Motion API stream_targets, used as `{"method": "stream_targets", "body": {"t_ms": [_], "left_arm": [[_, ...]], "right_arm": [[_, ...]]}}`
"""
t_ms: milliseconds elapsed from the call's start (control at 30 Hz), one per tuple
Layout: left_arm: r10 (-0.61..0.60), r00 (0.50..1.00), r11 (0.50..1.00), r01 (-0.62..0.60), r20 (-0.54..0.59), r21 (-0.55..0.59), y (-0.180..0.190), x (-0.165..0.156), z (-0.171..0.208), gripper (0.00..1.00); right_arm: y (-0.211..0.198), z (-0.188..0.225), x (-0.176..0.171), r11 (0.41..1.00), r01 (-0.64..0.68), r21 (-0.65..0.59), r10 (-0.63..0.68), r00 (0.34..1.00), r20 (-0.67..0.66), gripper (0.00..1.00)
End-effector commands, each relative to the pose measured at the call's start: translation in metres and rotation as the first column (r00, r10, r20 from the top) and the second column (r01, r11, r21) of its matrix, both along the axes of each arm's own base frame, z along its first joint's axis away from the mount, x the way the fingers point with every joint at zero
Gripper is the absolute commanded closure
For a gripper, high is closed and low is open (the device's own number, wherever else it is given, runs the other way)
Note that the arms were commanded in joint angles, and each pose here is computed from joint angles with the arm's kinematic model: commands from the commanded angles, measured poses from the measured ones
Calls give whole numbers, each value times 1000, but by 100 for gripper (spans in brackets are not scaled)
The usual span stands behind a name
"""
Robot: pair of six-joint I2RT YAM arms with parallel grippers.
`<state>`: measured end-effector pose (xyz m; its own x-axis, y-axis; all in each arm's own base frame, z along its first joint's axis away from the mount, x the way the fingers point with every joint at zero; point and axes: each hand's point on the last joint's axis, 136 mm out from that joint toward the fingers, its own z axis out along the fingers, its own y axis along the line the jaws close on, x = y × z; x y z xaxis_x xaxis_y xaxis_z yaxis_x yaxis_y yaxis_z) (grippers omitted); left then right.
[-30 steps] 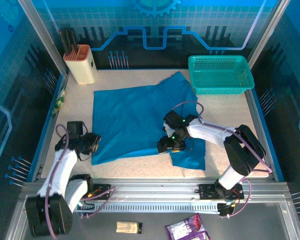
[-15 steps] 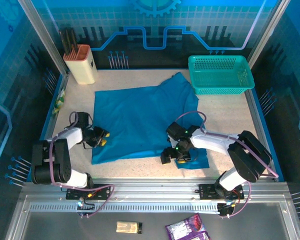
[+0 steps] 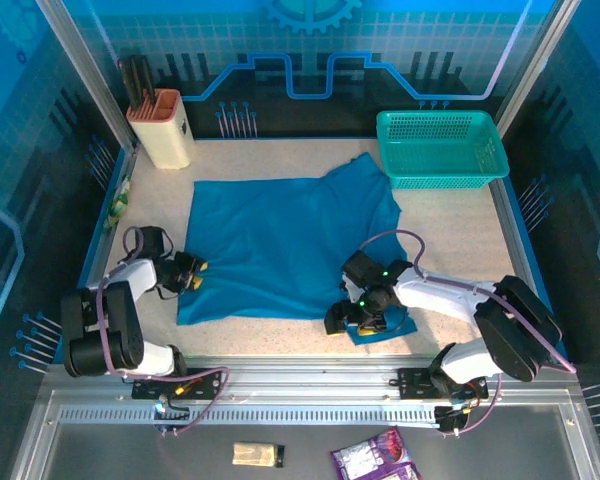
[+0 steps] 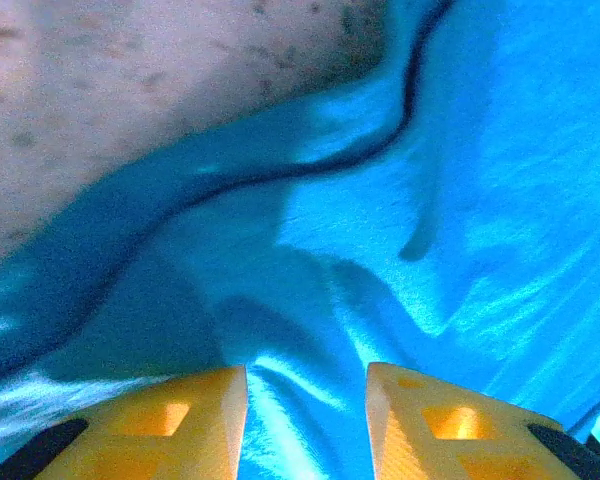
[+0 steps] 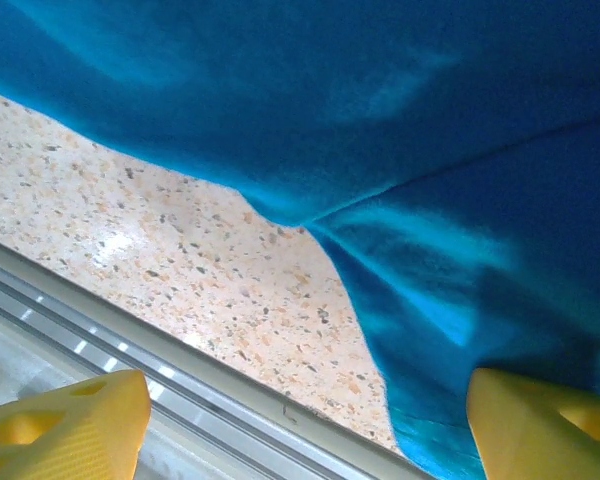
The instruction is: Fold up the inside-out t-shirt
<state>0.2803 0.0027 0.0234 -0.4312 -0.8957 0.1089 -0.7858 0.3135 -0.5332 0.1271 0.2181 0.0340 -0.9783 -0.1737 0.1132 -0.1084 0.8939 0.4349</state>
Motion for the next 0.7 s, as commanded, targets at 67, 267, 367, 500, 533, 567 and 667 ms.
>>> {"method": "stream_targets", "body": {"t_ms": [67,267,367,500,533,567,667], "left_arm": [[0,1000,993,0,5,116,15,-16,23,60],[-184,983,968,182,-3,172,-2,-1,45,60],[-294,955,938,297,-46,180,-28,9,39,61],[-309,948,941,316,-71,124,-54,14,16,61],[-295,952,948,302,-79,99,-57,12,8,61],[-283,955,953,291,-90,84,-57,10,0,61],[-262,956,957,275,-133,91,-51,-1,-12,60]], "right_arm": [[-1,37,36,998,58,39,-61,993,103,16],[-50,55,93,974,226,12,-223,949,225,17],[-67,56,116,961,273,33,-273,930,246,17],[-84,44,135,948,315,35,-314,919,238,17],[-87,38,136,945,326,41,-326,918,225,17],[-89,32,135,941,336,48,-339,918,208,17],[-99,13,125,927,374,32,-374,913,162,18]]}}
